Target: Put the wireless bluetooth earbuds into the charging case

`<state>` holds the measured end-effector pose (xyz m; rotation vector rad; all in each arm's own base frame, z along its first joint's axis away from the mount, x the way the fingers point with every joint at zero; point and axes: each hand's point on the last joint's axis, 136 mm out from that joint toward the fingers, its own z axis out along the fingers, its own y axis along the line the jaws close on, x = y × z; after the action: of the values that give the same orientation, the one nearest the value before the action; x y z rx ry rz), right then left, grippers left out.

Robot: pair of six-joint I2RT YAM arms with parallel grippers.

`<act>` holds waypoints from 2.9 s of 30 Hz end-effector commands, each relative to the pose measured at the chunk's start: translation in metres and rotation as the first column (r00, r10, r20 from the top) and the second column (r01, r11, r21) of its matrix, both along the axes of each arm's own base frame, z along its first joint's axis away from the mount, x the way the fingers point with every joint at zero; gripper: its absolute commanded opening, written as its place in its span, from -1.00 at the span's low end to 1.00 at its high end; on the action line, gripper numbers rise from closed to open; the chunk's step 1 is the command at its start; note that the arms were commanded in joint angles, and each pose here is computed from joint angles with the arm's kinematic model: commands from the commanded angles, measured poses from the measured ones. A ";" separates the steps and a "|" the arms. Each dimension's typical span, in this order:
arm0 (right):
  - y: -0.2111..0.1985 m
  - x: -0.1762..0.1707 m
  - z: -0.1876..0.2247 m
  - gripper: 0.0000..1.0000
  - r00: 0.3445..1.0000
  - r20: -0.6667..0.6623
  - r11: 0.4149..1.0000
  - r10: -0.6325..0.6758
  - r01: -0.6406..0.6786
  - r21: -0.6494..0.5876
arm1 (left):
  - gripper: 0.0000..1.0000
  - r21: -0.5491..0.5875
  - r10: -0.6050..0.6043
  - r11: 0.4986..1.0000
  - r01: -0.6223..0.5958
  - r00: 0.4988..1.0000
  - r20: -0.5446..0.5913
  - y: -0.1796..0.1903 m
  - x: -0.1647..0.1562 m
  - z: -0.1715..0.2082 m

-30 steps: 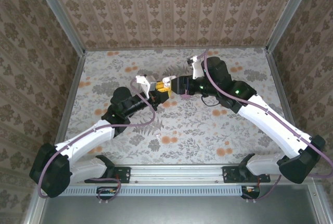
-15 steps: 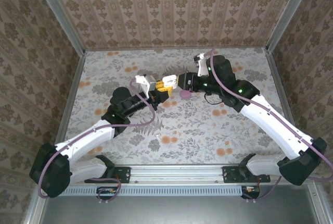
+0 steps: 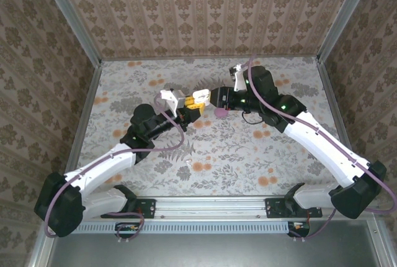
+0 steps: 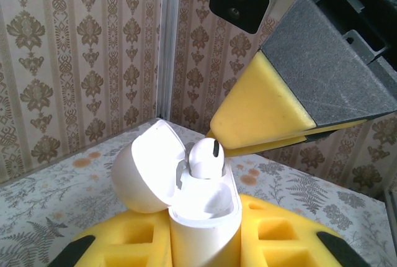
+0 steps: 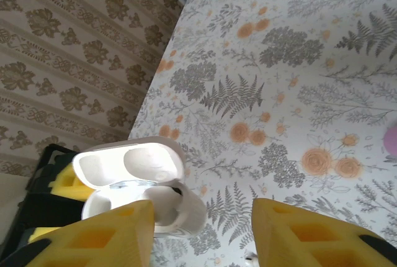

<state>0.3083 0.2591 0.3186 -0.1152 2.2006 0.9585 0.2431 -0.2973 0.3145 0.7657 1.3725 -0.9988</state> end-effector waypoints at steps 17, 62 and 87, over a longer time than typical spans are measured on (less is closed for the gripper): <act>-0.050 0.000 -0.097 0.06 0.922 -0.321 0.975 -0.216 0.186 -0.121 | -0.53 -0.020 0.226 0.974 -0.226 0.960 0.163 0.056 -0.013 0.034; 0.120 -0.087 -0.293 -0.05 0.722 -0.690 0.705 0.055 -0.517 -0.486 | -0.52 -0.096 0.467 0.882 -0.461 0.834 0.293 0.148 -0.056 0.088; 0.092 -0.082 -0.302 -0.36 0.762 -0.646 0.676 -0.042 -0.455 -0.580 | -0.50 -0.077 0.445 0.894 -0.441 0.858 0.254 0.136 -0.047 0.080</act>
<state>0.2230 0.3719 0.0168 -0.5734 3.1603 0.2616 0.2020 -0.1644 0.3682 0.5441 1.2957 -0.4909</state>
